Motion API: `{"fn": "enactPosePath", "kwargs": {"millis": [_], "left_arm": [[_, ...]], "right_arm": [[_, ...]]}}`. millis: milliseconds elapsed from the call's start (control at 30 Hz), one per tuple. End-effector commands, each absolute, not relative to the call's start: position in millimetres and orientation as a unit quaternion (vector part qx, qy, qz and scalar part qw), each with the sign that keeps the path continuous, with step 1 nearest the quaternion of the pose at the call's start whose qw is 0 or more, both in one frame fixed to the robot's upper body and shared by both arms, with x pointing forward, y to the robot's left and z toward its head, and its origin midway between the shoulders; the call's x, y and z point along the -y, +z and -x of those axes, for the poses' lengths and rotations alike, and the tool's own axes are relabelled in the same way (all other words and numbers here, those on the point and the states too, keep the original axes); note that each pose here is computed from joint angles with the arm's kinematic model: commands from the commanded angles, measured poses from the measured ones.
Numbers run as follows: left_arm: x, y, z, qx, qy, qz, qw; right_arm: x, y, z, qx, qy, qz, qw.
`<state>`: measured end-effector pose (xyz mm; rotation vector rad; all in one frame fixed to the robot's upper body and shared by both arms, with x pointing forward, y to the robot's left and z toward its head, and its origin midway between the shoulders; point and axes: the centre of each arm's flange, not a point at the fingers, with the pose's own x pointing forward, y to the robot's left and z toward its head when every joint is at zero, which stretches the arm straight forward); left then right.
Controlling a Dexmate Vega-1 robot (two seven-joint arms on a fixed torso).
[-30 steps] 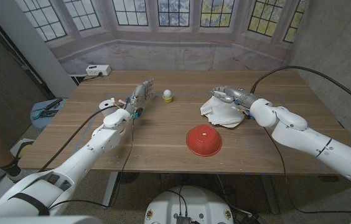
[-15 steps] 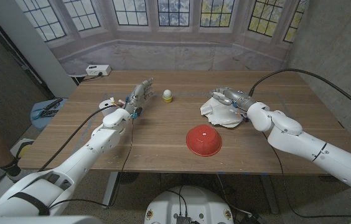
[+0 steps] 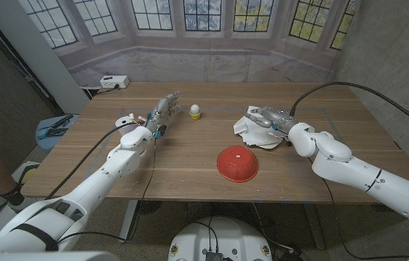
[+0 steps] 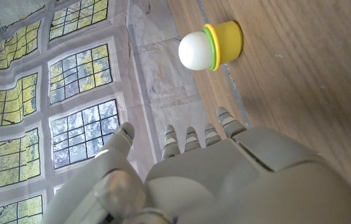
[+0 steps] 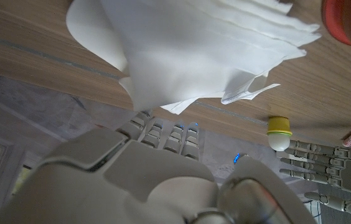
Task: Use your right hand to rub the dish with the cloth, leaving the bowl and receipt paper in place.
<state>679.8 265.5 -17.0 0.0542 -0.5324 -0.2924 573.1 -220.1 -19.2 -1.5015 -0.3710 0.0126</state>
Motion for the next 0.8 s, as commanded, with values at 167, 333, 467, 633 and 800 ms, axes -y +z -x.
{"fn": "enactPosePath", "kwargs": {"millis": [167, 333, 467, 633, 800], "left_arm": [[-259.4, -19.9, -678.3, 0.259, -0.148, -0.027, 0.954], [-258.6, -18.8, -678.2, 0.260, -0.148, -0.028, 0.954], [-258.0, -18.8, -678.4, 0.259, -0.148, -0.028, 0.954], [-258.2, -19.2, -678.3, 0.259, -0.147, -0.027, 0.954], [-259.0, -19.3, -678.0, 0.260, -0.146, -0.026, 0.954]], "right_arm": [[225.4, -42.5, -578.2, 0.122, 0.002, 0.692, 0.712], [228.2, -46.1, -581.5, 0.119, 0.000, 0.689, 0.715], [229.6, -48.6, -583.9, 0.120, 0.001, 0.688, 0.716], [231.4, -51.1, -587.0, 0.118, 0.003, 0.685, 0.718], [231.7, -54.2, -590.2, 0.113, 0.004, 0.682, 0.723]]}}
